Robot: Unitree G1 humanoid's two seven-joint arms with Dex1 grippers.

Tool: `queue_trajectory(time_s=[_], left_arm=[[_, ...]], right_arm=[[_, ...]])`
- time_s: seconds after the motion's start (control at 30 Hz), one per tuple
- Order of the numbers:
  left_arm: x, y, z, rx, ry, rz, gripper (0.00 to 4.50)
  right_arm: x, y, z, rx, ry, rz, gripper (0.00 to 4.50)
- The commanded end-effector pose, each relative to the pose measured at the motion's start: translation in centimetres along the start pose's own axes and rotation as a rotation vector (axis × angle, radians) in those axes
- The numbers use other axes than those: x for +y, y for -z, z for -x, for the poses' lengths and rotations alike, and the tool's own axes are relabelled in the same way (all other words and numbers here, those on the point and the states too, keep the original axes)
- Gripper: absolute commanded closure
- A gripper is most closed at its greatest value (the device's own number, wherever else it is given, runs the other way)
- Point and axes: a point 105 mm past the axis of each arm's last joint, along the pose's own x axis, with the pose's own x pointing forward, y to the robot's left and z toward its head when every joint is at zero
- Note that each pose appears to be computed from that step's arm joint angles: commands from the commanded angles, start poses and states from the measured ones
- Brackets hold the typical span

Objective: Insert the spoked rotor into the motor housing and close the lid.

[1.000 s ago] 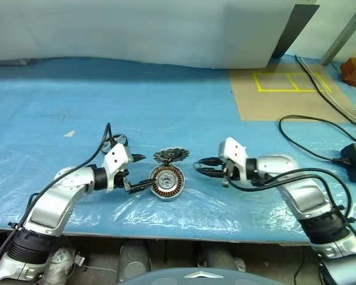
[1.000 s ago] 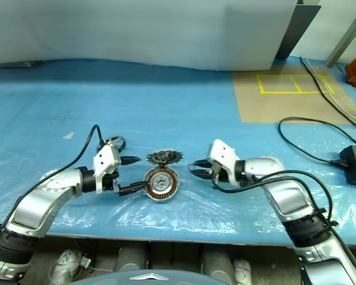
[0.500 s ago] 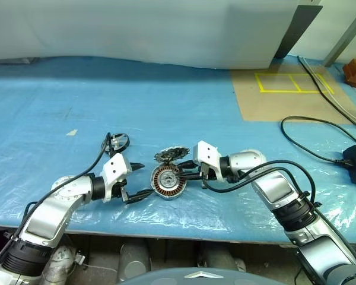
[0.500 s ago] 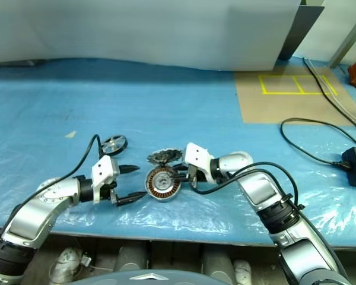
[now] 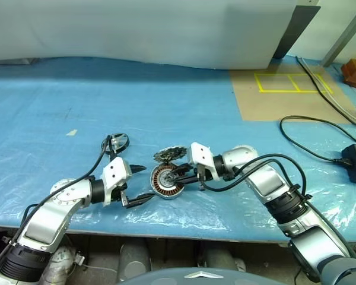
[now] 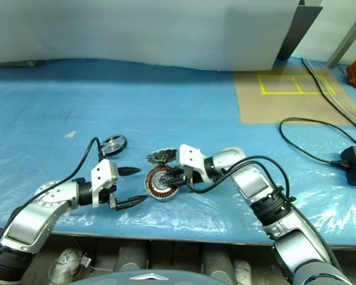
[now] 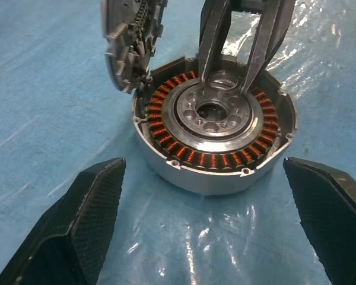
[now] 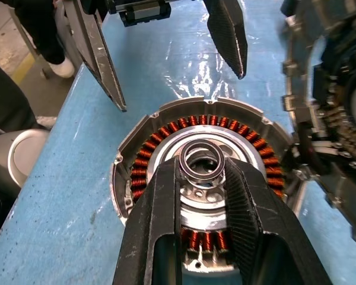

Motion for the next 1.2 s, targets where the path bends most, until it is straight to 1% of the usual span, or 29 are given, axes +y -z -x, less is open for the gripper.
queue_trajectory(time_s=[0.03, 0.33, 0.7, 0.77, 0.8, 0.87, 0.9, 1.03, 1.2], left_arm=[[-0.3, -0.9, 0.1, -0.016, 0.011, -0.046, 0.0], [0.3, -0.9, 0.0, -0.013, -0.011, -0.053, 0.0], [0.8, -1.1, -0.3, -0.025, -0.031, -0.064, 0.0], [0.9, -1.1, -0.3, -0.023, -0.033, -0.065, 0.0], [0.9, -1.1, -0.3, -0.023, -0.034, -0.065, 0.0], [0.9, -1.1, -0.3, -0.024, -0.036, -0.064, 0.0], [1.0, -1.1, -0.3, -0.026, -0.039, -0.063, 0.0], [1.1, -1.1, -0.2, -0.031, -0.043, -0.057, 0.0], [1.1, -1.1, -0.2, -0.028, -0.042, -0.055, 0.0]], right_arm=[[-0.4, -1.1, -0.2, -0.021, 0.0, 0.059, 3.83], [-0.9, -0.4, -0.3, 0.006, 0.005, 0.081, 3.83], [-0.7, 0.9, -0.4, 0.047, -0.011, 0.075, 3.83], [-0.8, 0.9, -0.4, 0.048, -0.008, 0.071, 3.08], [-0.9, 0.9, -0.4, 0.049, -0.004, 0.071, 2.81], [-1.0, 0.9, -0.4, 0.052, 0.004, 0.076, 2.06], [-1.1, 0.9, -0.4, 0.055, 0.009, 0.082, 1.77], [-1.6, 0.4, 0.3, 0.036, 0.033, 0.083, 1.77], [-1.6, -0.7, 2.2, -0.004, 0.046, 0.06, 1.77]])
